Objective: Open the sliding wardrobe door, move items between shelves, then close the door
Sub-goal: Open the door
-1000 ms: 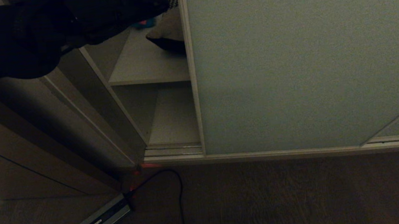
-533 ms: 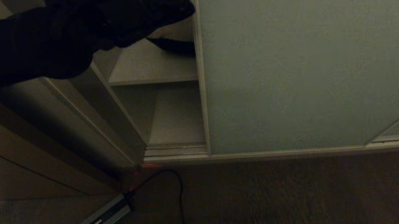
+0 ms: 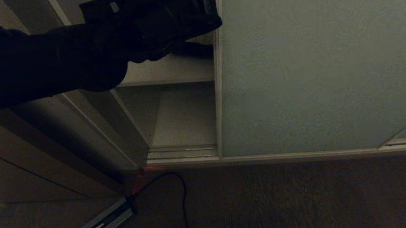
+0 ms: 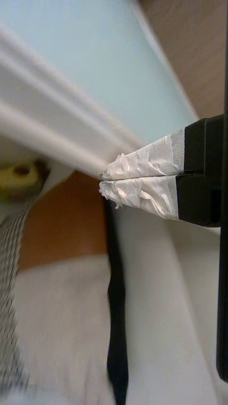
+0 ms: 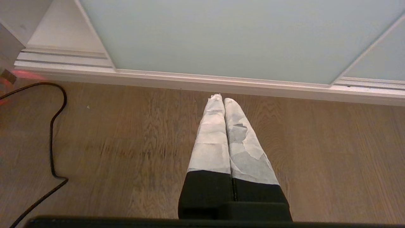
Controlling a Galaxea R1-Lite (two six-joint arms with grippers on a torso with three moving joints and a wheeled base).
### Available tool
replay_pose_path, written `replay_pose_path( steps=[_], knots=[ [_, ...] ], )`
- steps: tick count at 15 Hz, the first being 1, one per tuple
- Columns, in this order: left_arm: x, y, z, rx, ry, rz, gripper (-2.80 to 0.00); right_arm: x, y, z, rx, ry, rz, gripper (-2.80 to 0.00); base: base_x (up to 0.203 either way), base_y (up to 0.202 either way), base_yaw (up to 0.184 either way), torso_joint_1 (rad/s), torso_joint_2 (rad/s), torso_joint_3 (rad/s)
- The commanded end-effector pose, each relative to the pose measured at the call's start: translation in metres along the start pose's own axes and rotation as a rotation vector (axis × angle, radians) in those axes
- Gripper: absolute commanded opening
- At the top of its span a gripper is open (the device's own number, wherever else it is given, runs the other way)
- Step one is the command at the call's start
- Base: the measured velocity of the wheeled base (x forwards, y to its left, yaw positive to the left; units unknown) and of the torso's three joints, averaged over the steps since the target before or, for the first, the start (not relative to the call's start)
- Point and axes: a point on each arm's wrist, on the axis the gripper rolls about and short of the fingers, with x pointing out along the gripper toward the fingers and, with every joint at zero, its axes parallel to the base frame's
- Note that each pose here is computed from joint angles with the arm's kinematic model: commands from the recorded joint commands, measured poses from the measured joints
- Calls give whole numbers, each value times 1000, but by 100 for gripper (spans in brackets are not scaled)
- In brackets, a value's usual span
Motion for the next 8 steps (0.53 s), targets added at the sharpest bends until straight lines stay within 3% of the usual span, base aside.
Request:
replay_pose_path(
  steps=[1, 6, 8],
  knots=[
    [6, -10, -11, -7, 13, -34, -280, 0, 0, -1, 0, 4, 0, -280, 0, 0, 0, 0, 0, 0],
    [11, -43, -28, -22, 32, -144, -280, 0, 0, -1, 0, 4, 0, -280, 0, 0, 0, 0, 0, 0],
    [10, -44, -26, -18, 28, -142, -280, 0, 0, -1, 0, 3, 0, -280, 0, 0, 0, 0, 0, 0]
  ],
)
